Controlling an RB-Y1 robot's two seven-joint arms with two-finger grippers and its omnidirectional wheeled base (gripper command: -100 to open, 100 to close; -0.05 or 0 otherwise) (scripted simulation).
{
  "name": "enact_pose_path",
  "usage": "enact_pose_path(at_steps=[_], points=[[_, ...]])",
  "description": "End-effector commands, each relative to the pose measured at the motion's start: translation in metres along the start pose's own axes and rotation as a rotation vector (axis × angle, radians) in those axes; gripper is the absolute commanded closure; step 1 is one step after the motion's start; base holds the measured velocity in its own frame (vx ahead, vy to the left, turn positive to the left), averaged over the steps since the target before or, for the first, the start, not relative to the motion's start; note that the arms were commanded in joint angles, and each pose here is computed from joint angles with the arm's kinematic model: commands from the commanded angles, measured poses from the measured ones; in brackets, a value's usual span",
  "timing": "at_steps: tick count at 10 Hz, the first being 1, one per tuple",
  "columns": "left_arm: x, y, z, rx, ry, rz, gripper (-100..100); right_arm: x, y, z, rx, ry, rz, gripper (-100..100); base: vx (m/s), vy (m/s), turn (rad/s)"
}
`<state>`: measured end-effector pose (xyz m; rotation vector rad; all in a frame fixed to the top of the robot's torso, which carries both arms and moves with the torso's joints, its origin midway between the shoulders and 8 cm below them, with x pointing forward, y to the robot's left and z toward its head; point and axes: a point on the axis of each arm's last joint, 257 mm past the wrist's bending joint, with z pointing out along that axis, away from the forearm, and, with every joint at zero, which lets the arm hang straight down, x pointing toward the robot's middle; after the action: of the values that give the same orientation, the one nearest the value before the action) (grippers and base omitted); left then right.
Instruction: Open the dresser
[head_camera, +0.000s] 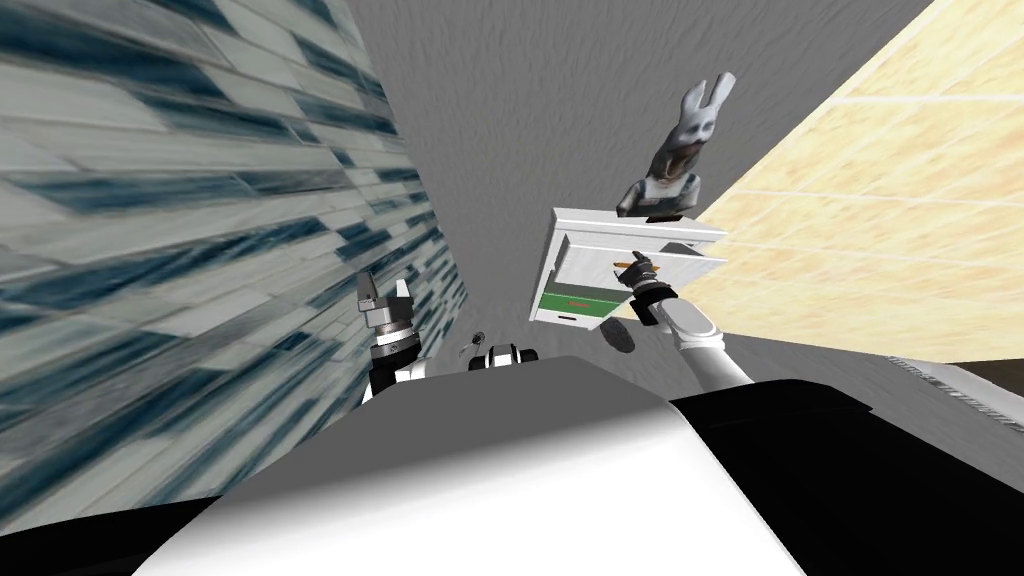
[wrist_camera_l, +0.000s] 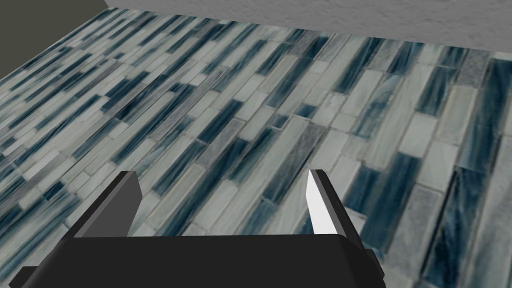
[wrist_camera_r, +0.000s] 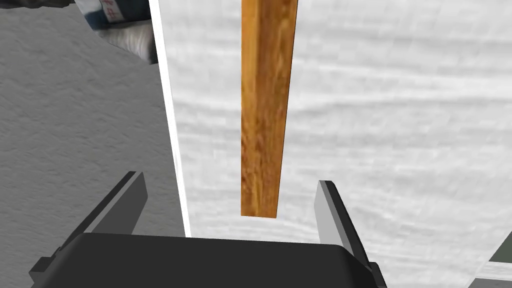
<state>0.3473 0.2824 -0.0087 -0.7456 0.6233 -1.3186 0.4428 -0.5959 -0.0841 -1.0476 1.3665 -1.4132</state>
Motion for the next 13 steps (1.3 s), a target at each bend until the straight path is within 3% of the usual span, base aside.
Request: enact_pose_path(at_steps=[1,3,4,6,8,9,13], points=[[0.000,0.000,0.000,0.000,0.000,0.000,0,0.019,-0.008,0.004,0.002,0.034,-0.001,-100,-0.071,0.022,0.095],[0.000,0.000,0.000,0.000,0.000,0.000,0,0.054,-0.023,0.009,0.009,0.091,-0.002,-100,-0.092,0.034,0.230],[0.000,0.000,0.000,0.000,0.000,0.000,0,0.054,-0.023,0.009,0.009,0.091,-0.002,-100,-0.087,0.037,0.101],[0.000,0.000,0.000,0.000,0.000,0.000,0,0.087,-0.041,0.012,0.022,0.149,-0.002,-100,-0.110,0.050,0.232],[0.000,0.000,0.000,0.000,0.000,0.000,0,0.084,-0.035,0.010,0.012,0.148,0.000,-100,-0.061,0.018,0.055],[0.000,0.000,0.000,0.000,0.000,0.000,0,0.084,-0.033,0.009,0.007,0.148,0.001,0,-0.006,0.001,-0.002],[0.000,0.000,0.000,0.000,0.000,0.000,0,0.085,-0.027,0.008,-0.004,0.149,0.002,0,0.000,0.000,0.000]])
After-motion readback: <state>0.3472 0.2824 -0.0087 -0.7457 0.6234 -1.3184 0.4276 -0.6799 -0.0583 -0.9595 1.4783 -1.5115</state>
